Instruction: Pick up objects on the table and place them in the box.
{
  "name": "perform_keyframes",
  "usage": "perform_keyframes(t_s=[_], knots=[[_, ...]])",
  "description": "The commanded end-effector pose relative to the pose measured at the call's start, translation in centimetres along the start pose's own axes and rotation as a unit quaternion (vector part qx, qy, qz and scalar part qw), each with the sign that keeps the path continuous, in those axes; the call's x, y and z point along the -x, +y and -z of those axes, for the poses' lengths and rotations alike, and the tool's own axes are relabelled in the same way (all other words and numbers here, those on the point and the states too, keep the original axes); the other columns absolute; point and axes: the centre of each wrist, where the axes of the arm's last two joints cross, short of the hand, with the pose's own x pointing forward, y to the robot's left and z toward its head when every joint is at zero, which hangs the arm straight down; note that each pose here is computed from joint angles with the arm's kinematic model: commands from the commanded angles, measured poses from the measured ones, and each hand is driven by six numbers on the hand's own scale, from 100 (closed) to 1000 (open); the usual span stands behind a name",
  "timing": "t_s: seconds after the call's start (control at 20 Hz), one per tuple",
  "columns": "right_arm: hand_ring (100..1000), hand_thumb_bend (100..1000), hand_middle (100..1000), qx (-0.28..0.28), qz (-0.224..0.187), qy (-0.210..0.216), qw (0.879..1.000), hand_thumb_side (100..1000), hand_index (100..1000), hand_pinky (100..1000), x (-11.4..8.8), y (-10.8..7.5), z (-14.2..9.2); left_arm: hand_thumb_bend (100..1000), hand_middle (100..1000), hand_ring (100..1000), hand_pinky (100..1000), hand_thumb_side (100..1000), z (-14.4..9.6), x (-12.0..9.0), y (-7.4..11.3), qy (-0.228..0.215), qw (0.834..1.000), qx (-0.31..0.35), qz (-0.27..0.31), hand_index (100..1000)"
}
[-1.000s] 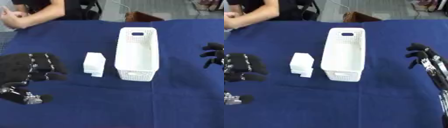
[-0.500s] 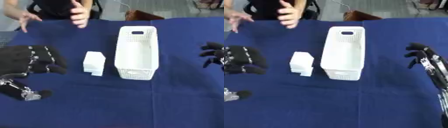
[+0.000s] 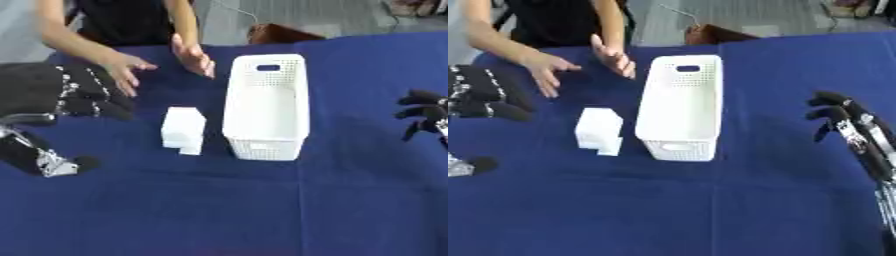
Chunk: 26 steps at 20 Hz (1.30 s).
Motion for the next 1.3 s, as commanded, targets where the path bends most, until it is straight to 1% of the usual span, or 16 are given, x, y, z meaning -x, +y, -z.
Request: perform_keyframes(t_s=[0.05, 0.85, 0.9, 0.95, 1.0, 1.05, 1.1, 1.15, 1.2, 1.25, 1.3], knots=[[701, 100, 764, -0.003, -0.013, -0.003, 1.0, 858, 901, 446, -0.45, -0.64, 0.0, 292, 838, 830, 882, 535, -0.36, 0.35, 1.2, -0.001, 1.0, 0.014, 0.009, 923], [701, 100, 764, -0.003, -0.013, -0.003, 1.0, 858, 901, 446, -0.46, -0.61, 0.03, 288, 844, 833, 885, 545, -0.73, 0.5, 0.92, 0.007, 1.0, 0.014, -0.002, 927], [701, 100, 764, -0.003, -0.013, -0.004, 1.0, 858, 901, 445, -0.47, -0.61, 0.04, 303, 863, 855, 902, 630, -0.72, 0.49, 0.91, 0.007, 1.0, 0.014, -0.001, 939], [701, 100, 764, -0.003, -0.013, -0.004, 1.0, 858, 901, 445, -0.47, -0.61, 0.04, 375, 922, 925, 954, 792, -0.71, 0.48, 0.91, 0.007, 1.0, 0.015, 0.0, 972], [701, 100, 764, -0.003, -0.013, -0.004, 1.0, 858, 902, 445, -0.47, -0.62, 0.05, 421, 942, 953, 975, 821, -0.7, 0.47, 1.01, 0.007, 1.0, 0.019, 0.005, 982], [701, 100, 764, -0.003, -0.013, -0.004, 1.0, 858, 901, 445, -0.47, -0.63, 0.06, 411, 938, 948, 972, 817, -0.69, 0.46, 1.09, 0.008, 1.0, 0.025, 0.012, 979], [701, 100, 764, -0.003, -0.013, -0.004, 1.0, 858, 902, 445, -0.47, -0.63, 0.07, 516, 965, 983, 993, 825, -0.67, 0.45, 1.24, 0.009, 0.999, 0.032, 0.022, 998], [701, 100, 764, -0.003, -0.013, -0.004, 1.0, 858, 902, 445, -0.47, -0.64, 0.07, 516, 965, 983, 993, 825, -0.64, 0.42, 1.31, 0.01, 0.999, 0.038, 0.03, 998], [701, 100, 764, -0.003, -0.013, -0.004, 1.0, 858, 902, 445, -0.47, -0.63, 0.08, 550, 978, 1000, 1000, 834, -0.6, 0.39, 1.32, 0.011, 0.998, 0.043, 0.036, 1000], [701, 100, 764, -0.003, -0.013, -0.004, 1.0, 854, 902, 445, -0.47, -0.63, 0.09, 540, 977, 1000, 1000, 839, -0.58, 0.37, 1.3, 0.012, 0.998, 0.047, 0.041, 1000], [701, 100, 764, -0.004, -0.013, -0.004, 1.0, 858, 902, 445, -0.47, -0.64, 0.1, 572, 985, 1000, 1000, 846, -0.55, 0.35, 1.28, 0.013, 0.998, 0.049, 0.046, 1000]])
